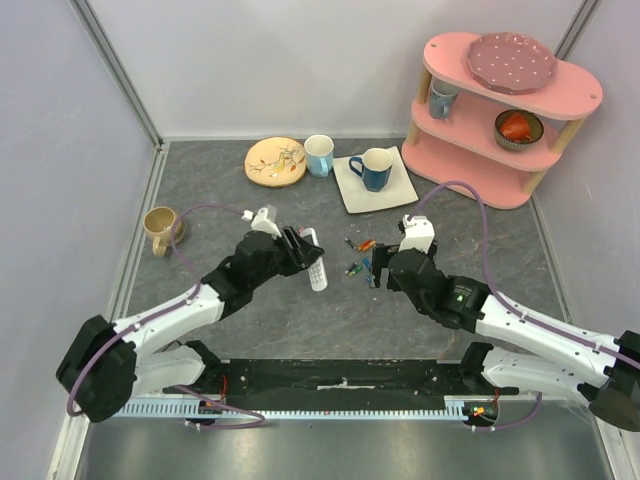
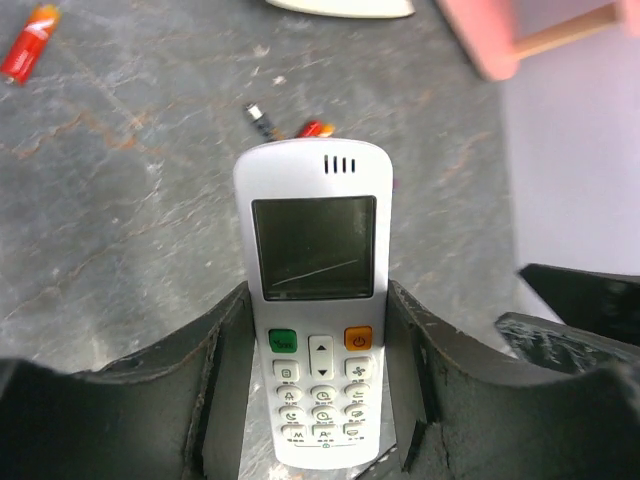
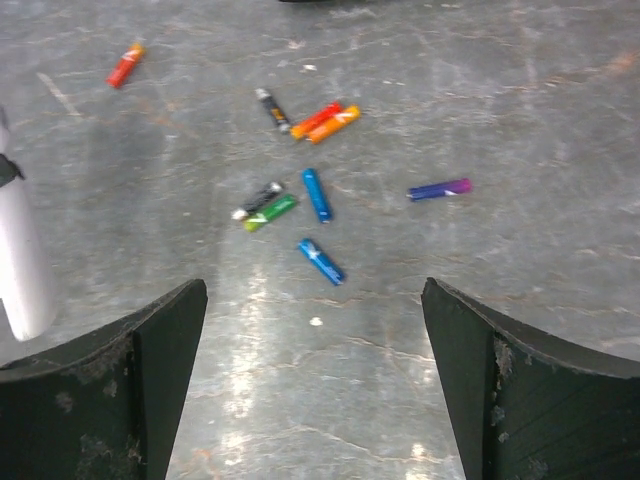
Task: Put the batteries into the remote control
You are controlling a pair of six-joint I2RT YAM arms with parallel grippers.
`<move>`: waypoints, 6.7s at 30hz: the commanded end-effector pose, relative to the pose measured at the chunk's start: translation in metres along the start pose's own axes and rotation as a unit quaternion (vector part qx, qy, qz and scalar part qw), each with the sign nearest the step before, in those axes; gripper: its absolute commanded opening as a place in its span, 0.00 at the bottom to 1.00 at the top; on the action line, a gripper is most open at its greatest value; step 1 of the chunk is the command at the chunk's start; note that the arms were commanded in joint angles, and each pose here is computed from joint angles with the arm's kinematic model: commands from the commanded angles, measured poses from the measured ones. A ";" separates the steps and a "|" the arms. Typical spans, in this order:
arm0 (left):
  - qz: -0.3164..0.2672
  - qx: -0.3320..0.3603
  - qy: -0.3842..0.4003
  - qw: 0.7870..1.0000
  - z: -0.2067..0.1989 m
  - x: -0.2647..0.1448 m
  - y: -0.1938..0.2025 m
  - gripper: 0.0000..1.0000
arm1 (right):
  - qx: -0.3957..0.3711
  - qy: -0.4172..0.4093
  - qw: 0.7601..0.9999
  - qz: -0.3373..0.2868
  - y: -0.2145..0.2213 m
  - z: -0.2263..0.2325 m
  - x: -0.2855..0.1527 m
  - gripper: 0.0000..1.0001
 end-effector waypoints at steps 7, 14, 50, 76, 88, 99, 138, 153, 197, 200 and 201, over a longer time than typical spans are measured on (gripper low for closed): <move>-0.143 -0.021 0.314 0.938 0.014 -0.065 -0.028 0.02 | 0.081 -0.266 0.960 -0.015 -0.026 0.047 -0.021 0.96; -0.163 0.011 0.423 0.891 0.009 -0.096 -0.024 0.02 | 0.107 -0.342 0.933 0.002 -0.022 0.064 -0.020 0.96; -0.186 0.030 0.488 0.852 -0.005 -0.112 -0.032 0.02 | 0.117 -0.589 0.795 0.080 -0.003 0.124 -0.024 0.96; -0.187 0.028 0.499 0.846 -0.010 -0.117 -0.035 0.02 | 0.117 -0.595 0.790 0.092 0.004 0.141 -0.011 0.81; -0.171 0.025 0.492 0.853 -0.009 -0.115 -0.033 0.08 | 0.092 -0.589 0.796 0.100 0.011 0.136 -0.009 0.38; -0.138 0.014 0.482 0.865 -0.009 -0.111 -0.033 0.59 | 0.015 -0.545 0.833 0.096 0.012 0.125 -0.007 0.25; -0.037 0.060 0.151 0.986 -0.019 -0.050 -0.037 0.72 | -0.143 -0.262 0.953 0.046 -0.001 0.115 0.006 0.15; -0.032 0.073 0.119 0.990 -0.031 -0.030 -0.026 0.37 | -0.143 -0.246 0.957 0.047 0.004 0.115 0.004 0.15; -0.287 0.026 0.164 0.943 0.024 -0.039 0.008 0.02 | 0.132 -0.261 0.956 -0.012 0.014 0.052 -0.022 0.91; -0.308 0.046 0.142 0.940 0.027 -0.034 0.010 0.02 | 0.120 -0.254 0.960 0.005 0.020 0.055 -0.017 0.91; -0.315 0.053 0.140 0.937 0.027 -0.033 0.010 0.02 | 0.118 -0.250 0.961 0.008 0.022 0.056 -0.014 0.90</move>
Point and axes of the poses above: each gripper's point midway between its finger pads, its own x axis out along the fingers, its own z axis along the line the jaws close on, y = z × x, the point moved 9 cm from there along -x, back along the fingers, and after that the axes turned 6 degrees about x, right-handed, at the moved point
